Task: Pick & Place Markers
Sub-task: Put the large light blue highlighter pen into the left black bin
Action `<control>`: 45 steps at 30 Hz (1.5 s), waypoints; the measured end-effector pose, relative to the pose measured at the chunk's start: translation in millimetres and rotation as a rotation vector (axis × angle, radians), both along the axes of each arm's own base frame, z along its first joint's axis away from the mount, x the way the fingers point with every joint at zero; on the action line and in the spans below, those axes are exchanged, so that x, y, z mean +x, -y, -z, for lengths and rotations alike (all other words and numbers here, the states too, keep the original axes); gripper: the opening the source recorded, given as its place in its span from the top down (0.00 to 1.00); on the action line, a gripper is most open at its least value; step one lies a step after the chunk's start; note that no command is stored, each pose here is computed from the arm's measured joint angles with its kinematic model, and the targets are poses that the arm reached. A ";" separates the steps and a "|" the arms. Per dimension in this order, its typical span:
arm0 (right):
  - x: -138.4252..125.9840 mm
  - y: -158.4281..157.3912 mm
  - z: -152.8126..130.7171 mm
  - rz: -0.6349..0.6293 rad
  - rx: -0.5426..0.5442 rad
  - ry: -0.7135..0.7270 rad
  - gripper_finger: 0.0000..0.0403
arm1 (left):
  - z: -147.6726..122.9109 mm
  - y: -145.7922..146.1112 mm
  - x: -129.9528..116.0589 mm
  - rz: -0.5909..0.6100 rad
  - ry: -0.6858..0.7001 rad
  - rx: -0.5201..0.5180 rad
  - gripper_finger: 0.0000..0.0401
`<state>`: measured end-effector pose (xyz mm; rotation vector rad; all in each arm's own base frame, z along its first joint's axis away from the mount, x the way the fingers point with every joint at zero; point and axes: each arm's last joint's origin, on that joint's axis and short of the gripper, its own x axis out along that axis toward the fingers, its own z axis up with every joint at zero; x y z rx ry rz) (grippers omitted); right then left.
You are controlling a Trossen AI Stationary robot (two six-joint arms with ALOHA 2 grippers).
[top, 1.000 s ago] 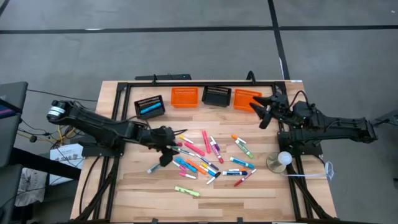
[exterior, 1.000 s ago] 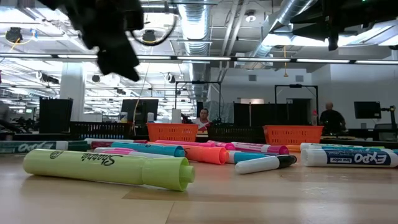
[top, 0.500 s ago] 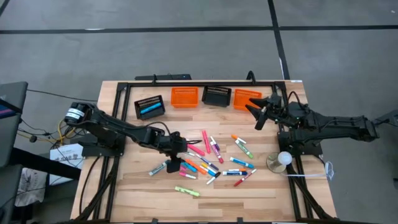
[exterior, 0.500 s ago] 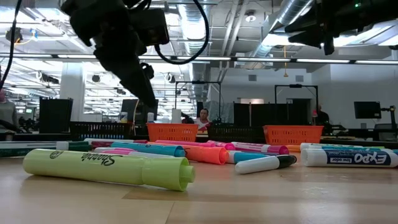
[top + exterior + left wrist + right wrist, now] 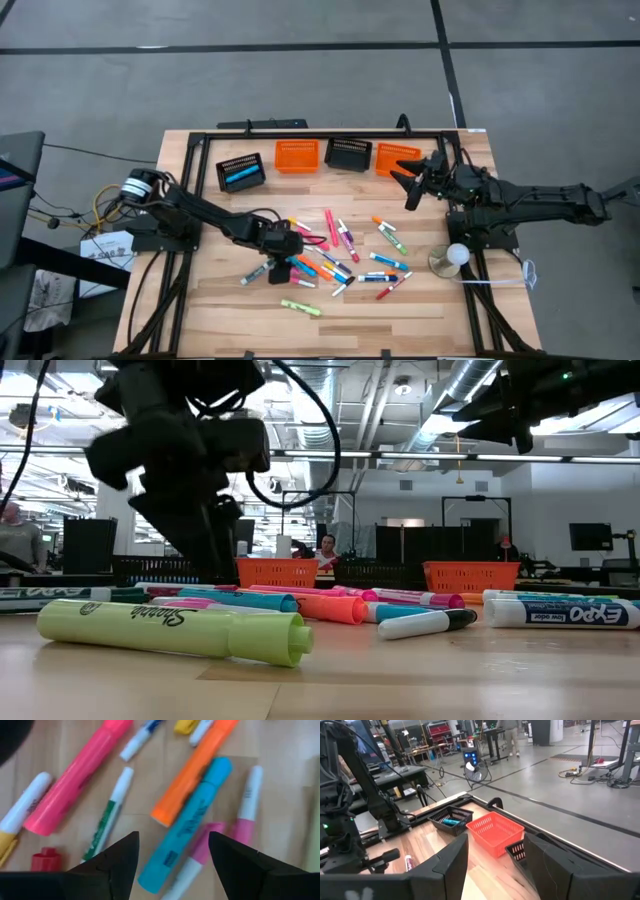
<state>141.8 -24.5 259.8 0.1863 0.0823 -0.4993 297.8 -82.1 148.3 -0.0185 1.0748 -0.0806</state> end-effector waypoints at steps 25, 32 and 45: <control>-0.2 0.0 -0.2 0.000 0.000 0.002 0.54 | 27.3 -0.8 4.5 -0.023 -0.080 0.069 0.43; -0.2 -0.1 -0.2 -0.001 0.000 0.002 0.54 | 24.2 -2.4 4.1 -0.034 -0.067 0.079 0.44; -0.2 -0.1 -0.2 -0.001 0.000 0.002 0.54 | 23.0 -3.1 3.1 -0.038 -0.067 0.083 0.47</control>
